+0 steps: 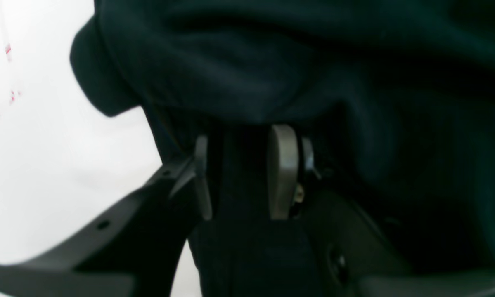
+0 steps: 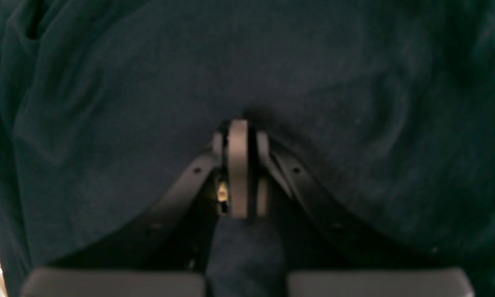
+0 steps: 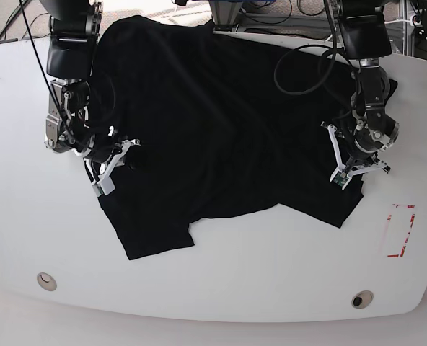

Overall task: Layout the t-shirt on the table in an organized manner, then fold the t-shirt properly
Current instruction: 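Grasp the shirt's side edges with both grippers and pull outward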

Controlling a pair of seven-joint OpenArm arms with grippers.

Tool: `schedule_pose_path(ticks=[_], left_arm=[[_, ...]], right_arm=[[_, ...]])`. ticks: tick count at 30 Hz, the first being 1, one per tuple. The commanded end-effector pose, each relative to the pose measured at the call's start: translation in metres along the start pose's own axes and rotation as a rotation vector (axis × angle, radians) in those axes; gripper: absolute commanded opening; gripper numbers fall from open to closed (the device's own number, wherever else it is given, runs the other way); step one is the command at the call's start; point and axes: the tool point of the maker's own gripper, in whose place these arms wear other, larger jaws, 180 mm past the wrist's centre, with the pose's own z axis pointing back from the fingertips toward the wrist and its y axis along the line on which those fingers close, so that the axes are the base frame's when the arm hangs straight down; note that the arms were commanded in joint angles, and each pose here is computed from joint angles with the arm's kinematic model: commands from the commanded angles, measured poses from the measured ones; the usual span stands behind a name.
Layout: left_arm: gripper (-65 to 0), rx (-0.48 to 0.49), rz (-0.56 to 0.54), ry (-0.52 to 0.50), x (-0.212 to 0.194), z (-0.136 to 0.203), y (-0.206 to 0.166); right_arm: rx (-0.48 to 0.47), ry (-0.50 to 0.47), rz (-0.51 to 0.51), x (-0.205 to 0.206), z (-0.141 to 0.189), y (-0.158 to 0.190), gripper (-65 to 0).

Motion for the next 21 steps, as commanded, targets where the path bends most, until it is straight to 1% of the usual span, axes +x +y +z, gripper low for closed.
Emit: schedule_pose_path(ticks=[1, 6, 10, 16, 18, 21], left_arm=[[-47.5, -0.036, -0.029, 0.113, -0.028, -0.004, -0.013], [-47.4, -0.023, -0.031, 0.092, -0.015, -0.004, -0.006], [-47.4, -0.018, -0.027, 0.078, -0.006, -0.006, -0.001], [-47.4, -0.028, -0.015, 0.081, -0.001, -0.012, 0.003], [-47.2, -0.032, -0.011, 0.083, 0.001, -0.014, 0.004], [-47.2, -0.043, -0.004, 0.091, 0.001, -0.018, 0.004]], right_arm=[[-0.041, 0.037, 0.028, -0.002, 0.002, -0.017, -62.3], [-0.049, 0.039, 0.038, 0.01, -0.004, -0.029, -62.3], [-0.053, 0.017, 0.027, 0.021, -0.009, -0.035, -62.3], [-0.048, -0.013, 0.049, 0.043, -0.018, -0.034, -62.3], [-0.05, -0.01, 0.049, 0.047, -0.02, -0.035, -62.3], [-0.055, -0.032, 0.038, 0.054, -0.021, -0.038, -62.3]])
